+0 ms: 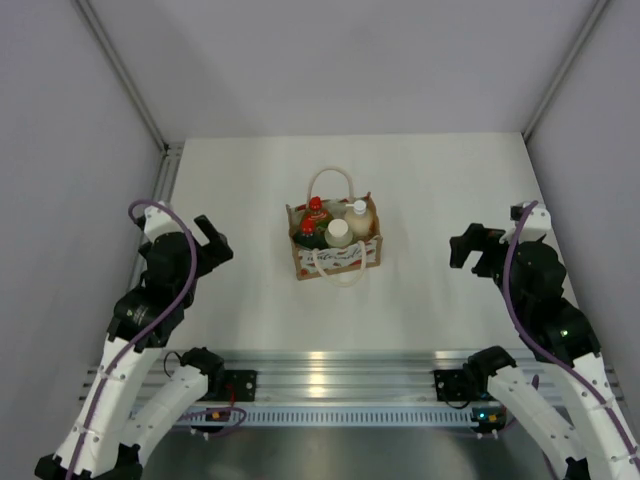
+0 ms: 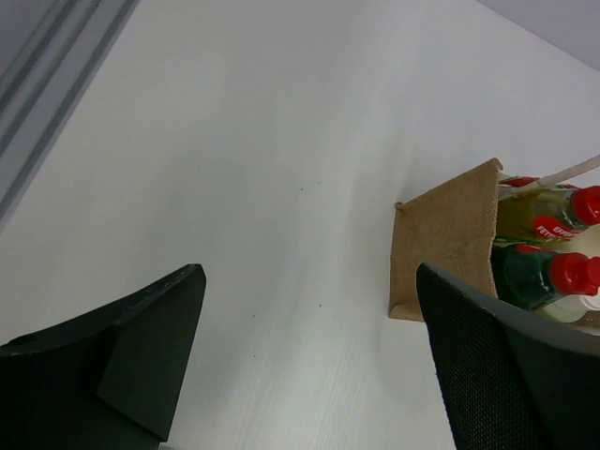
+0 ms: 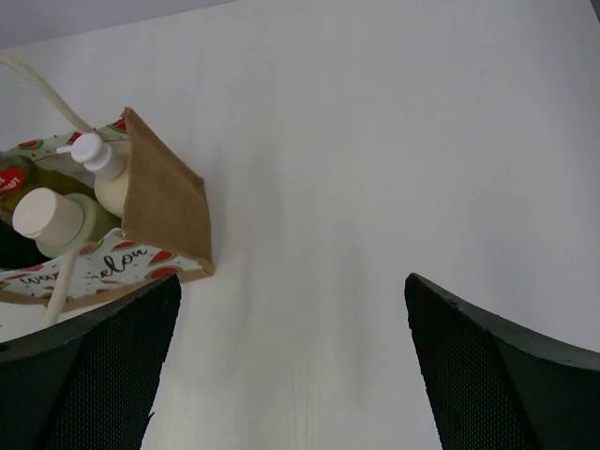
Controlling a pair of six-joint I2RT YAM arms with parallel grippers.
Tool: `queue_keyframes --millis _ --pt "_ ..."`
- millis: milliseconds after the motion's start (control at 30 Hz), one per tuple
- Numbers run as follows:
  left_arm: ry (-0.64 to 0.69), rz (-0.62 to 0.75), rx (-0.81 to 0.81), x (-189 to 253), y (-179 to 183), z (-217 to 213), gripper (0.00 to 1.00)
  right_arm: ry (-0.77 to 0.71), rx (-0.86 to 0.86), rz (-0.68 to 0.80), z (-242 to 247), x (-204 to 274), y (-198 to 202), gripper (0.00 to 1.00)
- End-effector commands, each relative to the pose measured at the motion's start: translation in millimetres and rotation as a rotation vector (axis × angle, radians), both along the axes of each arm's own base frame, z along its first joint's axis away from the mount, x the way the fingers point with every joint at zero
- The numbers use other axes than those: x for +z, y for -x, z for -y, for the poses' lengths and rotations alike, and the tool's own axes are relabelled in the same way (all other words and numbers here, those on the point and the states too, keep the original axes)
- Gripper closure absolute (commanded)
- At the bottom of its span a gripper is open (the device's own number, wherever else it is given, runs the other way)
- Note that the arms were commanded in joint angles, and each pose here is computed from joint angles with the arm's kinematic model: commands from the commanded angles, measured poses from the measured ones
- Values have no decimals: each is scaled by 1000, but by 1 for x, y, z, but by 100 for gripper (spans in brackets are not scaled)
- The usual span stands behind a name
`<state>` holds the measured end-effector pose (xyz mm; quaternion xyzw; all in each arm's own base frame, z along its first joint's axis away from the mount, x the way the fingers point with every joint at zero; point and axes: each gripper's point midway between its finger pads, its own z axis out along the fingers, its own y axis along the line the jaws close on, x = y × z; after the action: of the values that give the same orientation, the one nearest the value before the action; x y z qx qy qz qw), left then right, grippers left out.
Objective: Take the personal care products out of the canvas bag
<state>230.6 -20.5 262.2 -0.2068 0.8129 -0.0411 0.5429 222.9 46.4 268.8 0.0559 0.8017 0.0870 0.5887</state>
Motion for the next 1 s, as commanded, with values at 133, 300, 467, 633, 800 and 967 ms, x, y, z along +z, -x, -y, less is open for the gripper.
queue_keyframes --millis 133,300,467,633,800,967 --pt "265 9 -61 13 -22 45 2 -57 7 74 -5 27 -1 1" --pt "533 -43 -352 11 -39 126 1 -83 129 86 -26 29 2 1" --pt "594 -195 -414 -32 -66 167 2 -99 254 106 -47 34 5 0" --pt "541 -266 -348 -67 -78 174 2 -87 257 121 -45 35 8 1" --pt "499 -263 -296 -80 -76 166 2 -76 253 124 -45 34 4 1" --pt "517 -254 -292 -89 -78 168 2 -124 326 107 -65 29 -4 0"
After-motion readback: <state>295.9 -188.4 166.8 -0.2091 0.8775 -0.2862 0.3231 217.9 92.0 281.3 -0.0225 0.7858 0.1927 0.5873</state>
